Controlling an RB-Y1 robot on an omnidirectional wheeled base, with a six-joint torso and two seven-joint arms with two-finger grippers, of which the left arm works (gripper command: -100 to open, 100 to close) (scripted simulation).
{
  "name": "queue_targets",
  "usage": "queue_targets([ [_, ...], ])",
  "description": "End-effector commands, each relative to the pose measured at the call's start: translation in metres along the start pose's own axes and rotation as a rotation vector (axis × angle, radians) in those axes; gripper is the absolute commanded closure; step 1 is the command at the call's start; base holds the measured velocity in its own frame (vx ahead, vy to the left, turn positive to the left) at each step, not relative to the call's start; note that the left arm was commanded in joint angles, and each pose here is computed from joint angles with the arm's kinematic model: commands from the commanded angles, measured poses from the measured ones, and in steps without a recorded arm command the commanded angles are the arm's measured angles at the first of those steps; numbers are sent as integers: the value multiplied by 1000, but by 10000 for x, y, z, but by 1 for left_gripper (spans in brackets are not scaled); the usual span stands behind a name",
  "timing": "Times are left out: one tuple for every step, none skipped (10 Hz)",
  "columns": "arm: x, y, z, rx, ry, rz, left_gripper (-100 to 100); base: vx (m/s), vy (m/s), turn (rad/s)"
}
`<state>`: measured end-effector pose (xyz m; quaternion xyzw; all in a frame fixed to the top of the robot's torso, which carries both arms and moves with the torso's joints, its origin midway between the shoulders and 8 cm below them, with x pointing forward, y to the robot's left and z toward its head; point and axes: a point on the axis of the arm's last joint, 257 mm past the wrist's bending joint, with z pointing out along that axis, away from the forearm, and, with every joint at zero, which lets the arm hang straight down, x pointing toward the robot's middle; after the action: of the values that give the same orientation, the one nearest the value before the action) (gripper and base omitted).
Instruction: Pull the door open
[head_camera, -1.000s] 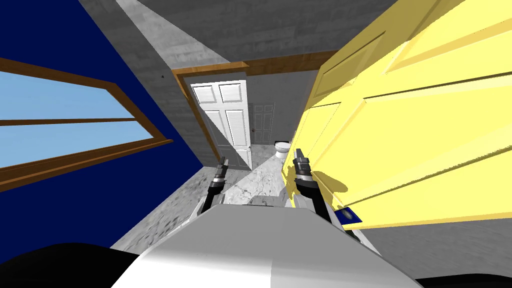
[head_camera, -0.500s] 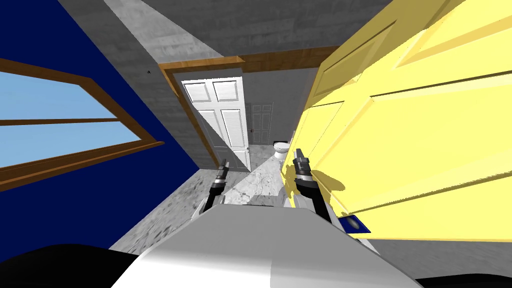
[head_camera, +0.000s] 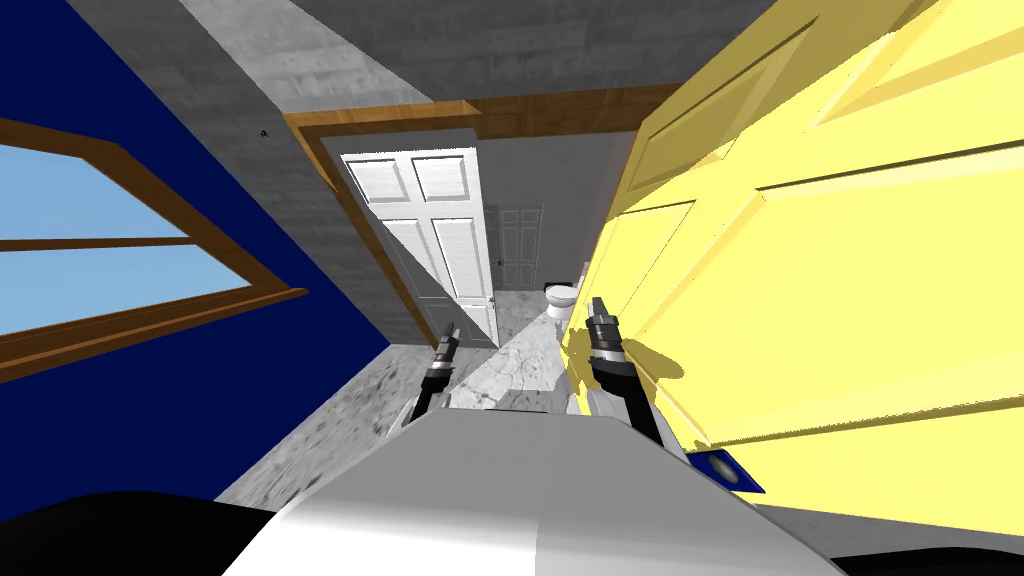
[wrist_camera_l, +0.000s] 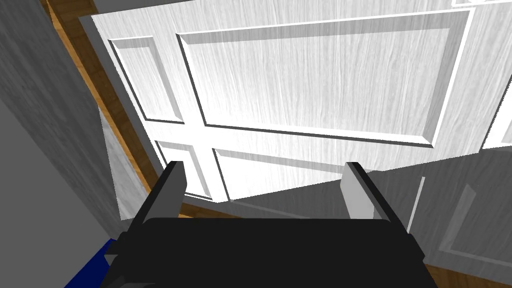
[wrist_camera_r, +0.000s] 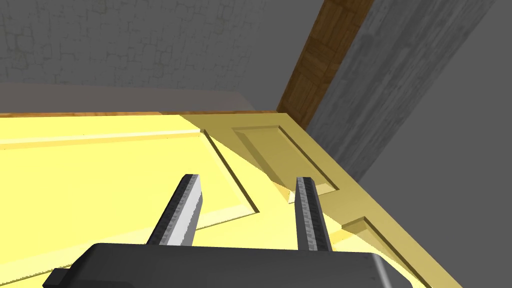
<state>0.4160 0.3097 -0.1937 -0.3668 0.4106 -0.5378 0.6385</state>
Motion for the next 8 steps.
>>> queue_targets([
  [5, 139, -42, -27, -1, -9, -100, 98, 2, -59],
  [0, 219, -64, -43, -2, -15, -100, 95, 5, -49],
  [-5, 298, -88, -59, -3, -20, -100, 93, -4, -63],
  [-11, 376, -112, -74, -4, -25, -100, 109, -15, -33],
  [-17, 453, -138, -90, -5, -30, -100, 105, -10, -51],
  [-23, 529, -164, -106, -7, -35, -100, 113, -5, -57],
  [-29, 600, -190, -121, -8, -40, -100, 109, -5, -47],
  [-35, 670, -217, -136, -10, -45, -100, 97, -13, -47],
])
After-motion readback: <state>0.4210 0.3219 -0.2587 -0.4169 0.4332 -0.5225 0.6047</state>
